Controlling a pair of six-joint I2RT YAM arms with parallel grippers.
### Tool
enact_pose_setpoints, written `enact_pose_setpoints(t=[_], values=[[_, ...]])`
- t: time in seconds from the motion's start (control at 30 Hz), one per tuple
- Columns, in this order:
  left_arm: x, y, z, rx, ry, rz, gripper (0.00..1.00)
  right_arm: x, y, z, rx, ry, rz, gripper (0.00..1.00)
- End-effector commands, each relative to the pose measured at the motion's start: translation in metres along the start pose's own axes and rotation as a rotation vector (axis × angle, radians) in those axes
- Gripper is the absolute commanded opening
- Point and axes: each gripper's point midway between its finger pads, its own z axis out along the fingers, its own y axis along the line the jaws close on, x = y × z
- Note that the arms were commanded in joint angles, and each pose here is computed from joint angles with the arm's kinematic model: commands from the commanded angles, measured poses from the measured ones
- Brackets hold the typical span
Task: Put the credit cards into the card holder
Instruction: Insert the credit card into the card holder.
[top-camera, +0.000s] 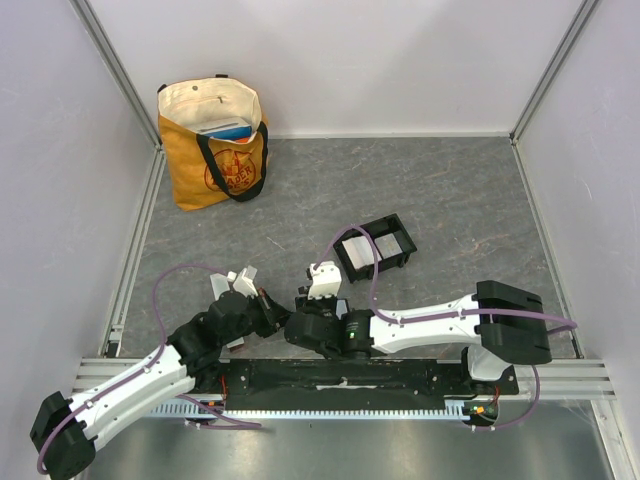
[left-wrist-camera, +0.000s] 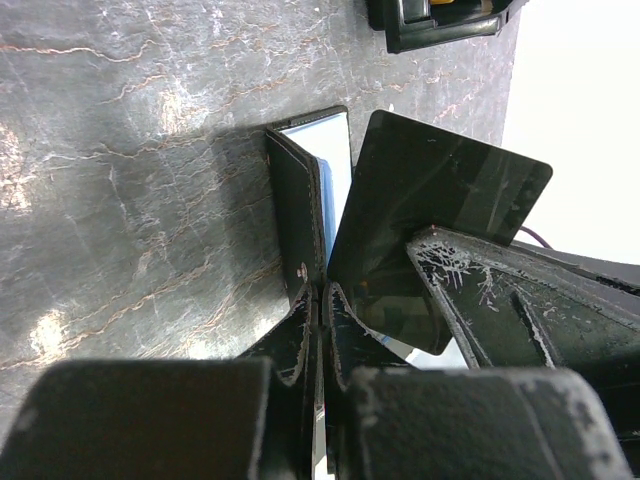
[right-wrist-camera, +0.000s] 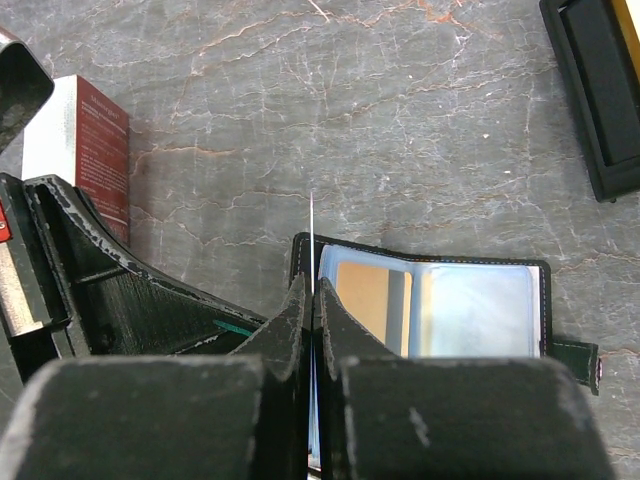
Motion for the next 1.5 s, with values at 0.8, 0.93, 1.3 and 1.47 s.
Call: enact_pose_setpoints(t=[0.8,0.93,1.3,1.47], values=[[0.002,0.023,-0.001,-0.074,-0.014,-0.012,0.02,-0.014,-0.050,-0.025,0.022,0.053,0.013,0.00],[0.005,0.034,0.001,-0.108,-0.009,-0.016,0.02,-0.005,-0.046,-0.026,-0.028,0.086,0.033,0.00],[0.009,0.055,0.004,-0.182,-0.003,-0.006,0.02,0.020,-0.035,-0.005,-0.206,0.264,0.172,0.00],[0.011,0.063,0.005,-0.204,0.001,-0.008,0.02,0.033,-0.040,-0.001,-0.275,0.315,0.264,0.00]])
